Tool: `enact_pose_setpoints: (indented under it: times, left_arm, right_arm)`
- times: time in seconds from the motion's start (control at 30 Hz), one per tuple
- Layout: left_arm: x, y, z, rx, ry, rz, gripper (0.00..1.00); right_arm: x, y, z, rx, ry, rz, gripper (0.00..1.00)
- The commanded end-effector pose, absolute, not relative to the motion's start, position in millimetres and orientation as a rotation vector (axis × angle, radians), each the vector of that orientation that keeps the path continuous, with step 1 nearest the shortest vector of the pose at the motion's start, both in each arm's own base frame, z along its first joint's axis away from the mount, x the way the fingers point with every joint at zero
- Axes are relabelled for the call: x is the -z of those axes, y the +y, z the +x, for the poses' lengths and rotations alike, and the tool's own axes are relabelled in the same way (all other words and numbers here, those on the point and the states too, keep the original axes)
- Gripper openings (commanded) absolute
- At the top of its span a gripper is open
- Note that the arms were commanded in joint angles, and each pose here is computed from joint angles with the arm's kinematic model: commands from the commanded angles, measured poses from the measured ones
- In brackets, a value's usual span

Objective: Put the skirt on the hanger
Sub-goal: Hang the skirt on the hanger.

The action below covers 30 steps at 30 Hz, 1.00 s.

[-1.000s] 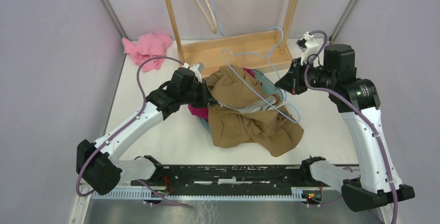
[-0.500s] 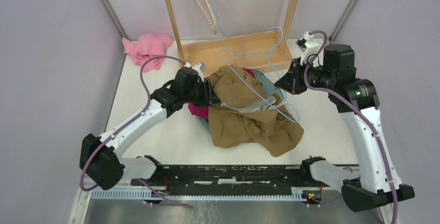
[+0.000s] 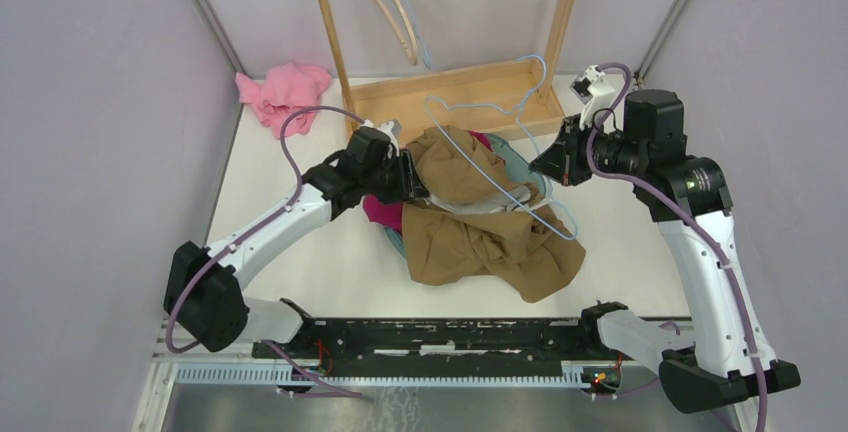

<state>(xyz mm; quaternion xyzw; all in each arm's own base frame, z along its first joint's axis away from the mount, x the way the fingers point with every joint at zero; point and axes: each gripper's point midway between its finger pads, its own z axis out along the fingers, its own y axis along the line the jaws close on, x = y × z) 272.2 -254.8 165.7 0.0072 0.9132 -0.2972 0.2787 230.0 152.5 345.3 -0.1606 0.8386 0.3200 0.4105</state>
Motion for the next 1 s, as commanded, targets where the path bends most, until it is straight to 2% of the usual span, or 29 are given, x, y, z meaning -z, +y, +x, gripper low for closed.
enact_pose_setpoints:
  times: [0.0,0.27,0.63,0.97]
  left_arm:
    - [-184,-268,293,0.837,2.375,-0.026,0.47]
    - [-173,-273,299,0.83,2.394,-0.039,0.37]
    - [-189,-271,309,0.824,2.339,-0.073,0.09]
    - [-221,-272,310,0.928,2.29,-0.051,0.06]
  right_arm:
    - [-359,156,227,-0.817,2.033,-0.433,0.01]
    - [-355,157,222,-0.837,2.032,-0.438,0.01]
    - [-348,157,213,-0.854,2.044,-0.443,0.01]
    - [-347,154,197,-0.855,2.063,-0.459,0.01]
